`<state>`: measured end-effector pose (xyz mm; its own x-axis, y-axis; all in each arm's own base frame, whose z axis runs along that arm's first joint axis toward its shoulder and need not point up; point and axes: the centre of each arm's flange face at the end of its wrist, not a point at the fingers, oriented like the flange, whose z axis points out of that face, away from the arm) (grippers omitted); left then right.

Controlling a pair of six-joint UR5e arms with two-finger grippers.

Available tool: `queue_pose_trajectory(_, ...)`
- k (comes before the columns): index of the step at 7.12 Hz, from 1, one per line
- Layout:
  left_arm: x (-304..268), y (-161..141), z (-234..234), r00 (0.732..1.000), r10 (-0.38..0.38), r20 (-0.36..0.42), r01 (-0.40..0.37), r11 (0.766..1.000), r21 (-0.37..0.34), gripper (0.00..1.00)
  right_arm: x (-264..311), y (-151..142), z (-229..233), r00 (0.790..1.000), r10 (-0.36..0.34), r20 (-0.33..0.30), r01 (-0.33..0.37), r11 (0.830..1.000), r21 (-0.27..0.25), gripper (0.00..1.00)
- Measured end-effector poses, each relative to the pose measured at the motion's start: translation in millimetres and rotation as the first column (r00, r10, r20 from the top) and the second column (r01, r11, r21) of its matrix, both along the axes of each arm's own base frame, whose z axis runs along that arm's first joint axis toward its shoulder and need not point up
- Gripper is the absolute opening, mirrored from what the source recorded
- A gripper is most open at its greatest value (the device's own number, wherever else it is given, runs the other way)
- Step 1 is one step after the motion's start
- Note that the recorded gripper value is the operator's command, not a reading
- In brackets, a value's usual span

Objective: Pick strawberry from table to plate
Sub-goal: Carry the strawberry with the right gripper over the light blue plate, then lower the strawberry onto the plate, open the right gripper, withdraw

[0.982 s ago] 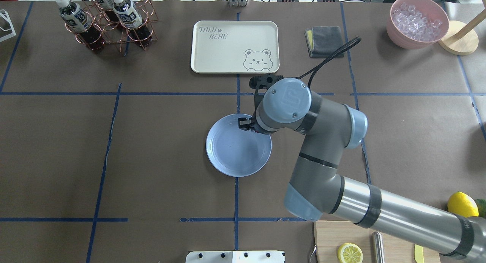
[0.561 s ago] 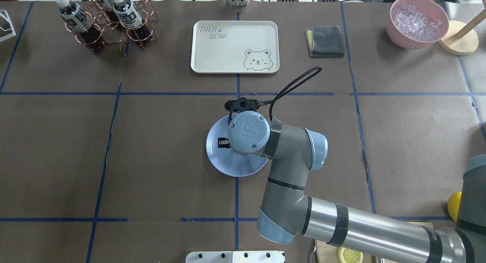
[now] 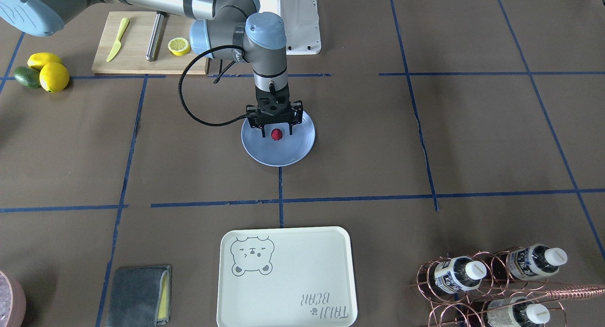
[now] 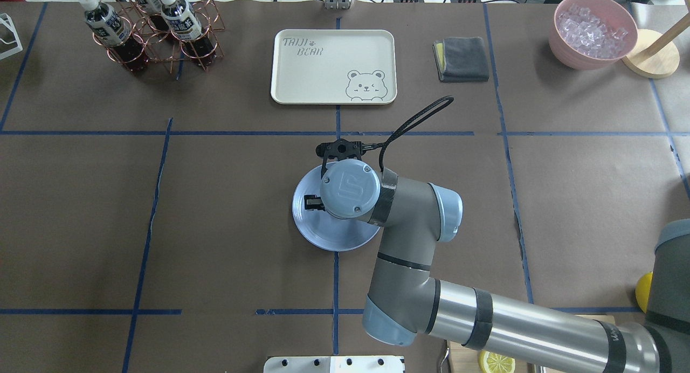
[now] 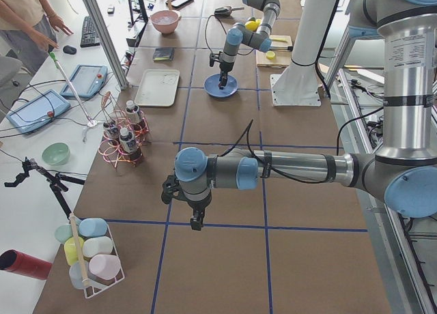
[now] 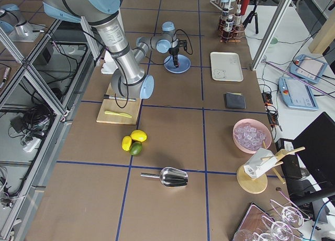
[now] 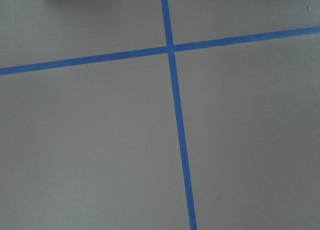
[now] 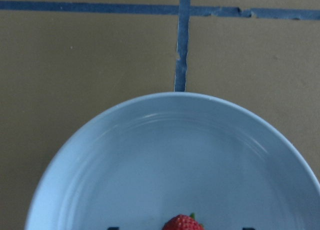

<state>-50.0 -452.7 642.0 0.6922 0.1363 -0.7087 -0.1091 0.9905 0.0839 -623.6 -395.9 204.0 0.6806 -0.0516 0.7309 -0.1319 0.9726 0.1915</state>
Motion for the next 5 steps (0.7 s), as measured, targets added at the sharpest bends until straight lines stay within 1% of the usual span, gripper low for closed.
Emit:
queue_pose_trajectory(1, 0.0, 0.6, 1.0, 1.0, 0.002, 0.0, -0.002, 1.0, 0.001, 1.0, 24.8, -19.3, -7.2, 0.999, -0.006, 0.031, 0.006, 1.0, -0.019, 1.0)
queue_pose_trajectory(2, -0.1, 1.1, 1.9, 1.0, 0.004, 0.001, -0.004, 1.0, 0.003, 1.0, 60.1, -49.3, -7.2, 0.998, -0.019, 0.056, 0.021, 0.999, -0.033, 1.0)
queue_pose_trajectory(3, -0.2, 2.2, 2.7, 1.0, 0.004, 0.002, -0.004, 1.0, 0.002, 1.0, 105.9, -85.7, 5.7, 0.997, -0.051, 0.064, 0.053, 0.998, -0.027, 1.0)
queue_pose_trajectory(4, -0.5, 3.3, 2.3, 1.0, 0.003, 0.006, -0.003, 1.0, 0.002, 1.0, 164.3, -125.9, 32.6, 0.993, -0.098, 0.061, 0.099, 0.995, -0.014, 1.0)
queue_pose_trajectory(5, -0.6, 3.4, 0.7, 1.0, 0.0, 0.009, 0.0, 1.0, 0.002, 1.0, 235.5, -165.1, 75.5, 0.987, -0.153, 0.04, 0.152, 0.988, 0.018, 1.0)
